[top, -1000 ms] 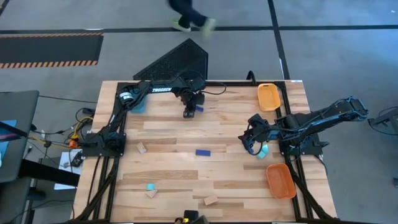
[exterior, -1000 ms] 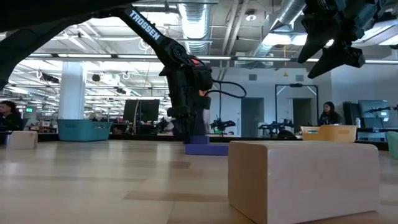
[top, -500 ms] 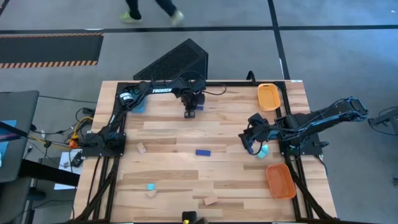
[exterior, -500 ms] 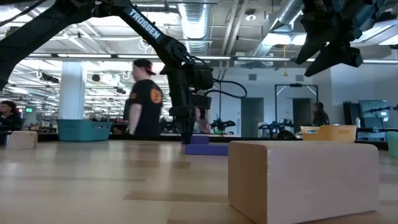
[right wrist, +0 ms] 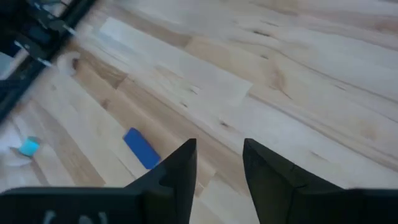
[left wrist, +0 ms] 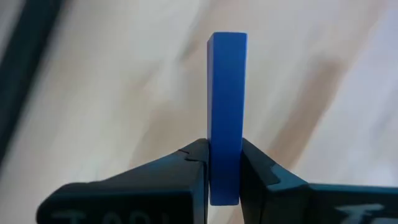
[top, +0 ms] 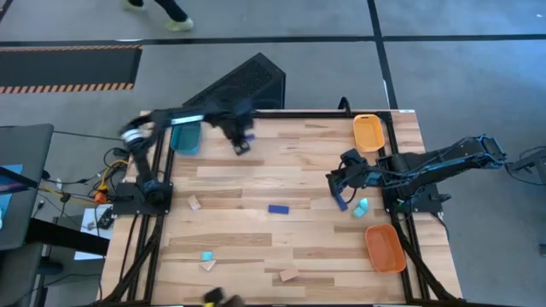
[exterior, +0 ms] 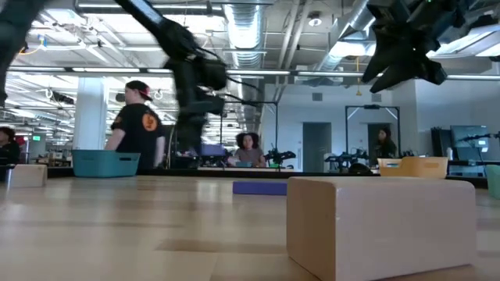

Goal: Sort & place blocks by color
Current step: Put the top left blue block into the blue bin, then put the right blue block into the blue bin

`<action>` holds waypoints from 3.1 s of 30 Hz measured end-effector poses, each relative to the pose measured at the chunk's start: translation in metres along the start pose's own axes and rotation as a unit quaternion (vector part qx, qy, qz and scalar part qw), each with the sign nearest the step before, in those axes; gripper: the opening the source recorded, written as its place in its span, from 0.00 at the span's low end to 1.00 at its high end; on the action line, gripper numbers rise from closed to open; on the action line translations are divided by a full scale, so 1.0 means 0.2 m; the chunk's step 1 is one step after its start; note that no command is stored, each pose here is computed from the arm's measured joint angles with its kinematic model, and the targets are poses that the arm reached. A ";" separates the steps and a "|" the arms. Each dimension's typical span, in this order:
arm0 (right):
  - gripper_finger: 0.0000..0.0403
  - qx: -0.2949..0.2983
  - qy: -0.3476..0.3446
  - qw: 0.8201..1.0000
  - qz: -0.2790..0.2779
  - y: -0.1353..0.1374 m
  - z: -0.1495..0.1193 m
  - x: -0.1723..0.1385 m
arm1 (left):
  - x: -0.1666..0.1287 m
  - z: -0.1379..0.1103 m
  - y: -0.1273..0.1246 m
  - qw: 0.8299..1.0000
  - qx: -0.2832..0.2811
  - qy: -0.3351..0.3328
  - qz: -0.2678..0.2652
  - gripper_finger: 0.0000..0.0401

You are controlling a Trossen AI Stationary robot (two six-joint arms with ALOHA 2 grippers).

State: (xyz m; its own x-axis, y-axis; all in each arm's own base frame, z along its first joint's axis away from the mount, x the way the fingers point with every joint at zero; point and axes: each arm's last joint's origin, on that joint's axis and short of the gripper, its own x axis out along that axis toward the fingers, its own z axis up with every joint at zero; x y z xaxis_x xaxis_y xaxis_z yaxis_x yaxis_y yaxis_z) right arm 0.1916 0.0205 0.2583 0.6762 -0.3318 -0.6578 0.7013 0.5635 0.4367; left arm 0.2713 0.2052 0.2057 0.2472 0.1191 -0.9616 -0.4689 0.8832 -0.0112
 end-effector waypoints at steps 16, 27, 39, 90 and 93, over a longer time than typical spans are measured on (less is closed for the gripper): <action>0.34 0.029 -0.052 0.998 0.012 -0.05 0.21 0.10 | -0.15 -0.67 0.18 0.942 -0.272 0.019 0.194 0.10; 0.41 0.032 -0.039 0.999 -0.006 -0.08 0.21 0.11 | -0.12 -0.71 0.23 0.928 -0.328 0.014 0.177 0.37; 0.48 0.045 0.079 0.991 -0.102 -0.14 0.04 0.06 | -0.13 -0.66 0.17 0.957 -0.266 -0.027 0.112 0.53; 0.19 -0.100 0.284 0.944 -0.137 0.00 -0.37 0.40 | -0.20 -0.46 -0.66 0.970 0.007 -0.204 -0.131 0.46; 0.19 -0.090 0.231 0.963 -0.102 0.05 -0.33 0.38 | -0.21 -0.43 -0.66 0.959 -0.026 -0.229 -0.166 0.46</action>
State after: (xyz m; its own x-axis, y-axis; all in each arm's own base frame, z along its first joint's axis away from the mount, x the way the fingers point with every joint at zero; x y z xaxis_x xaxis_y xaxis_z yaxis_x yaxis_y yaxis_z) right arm 0.2354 0.0500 0.1726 0.3257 -0.1005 -0.9401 0.7301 0.6585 0.1825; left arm 0.2504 0.0439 0.2244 0.7305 0.0326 -0.6821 -0.3383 0.8849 -0.3201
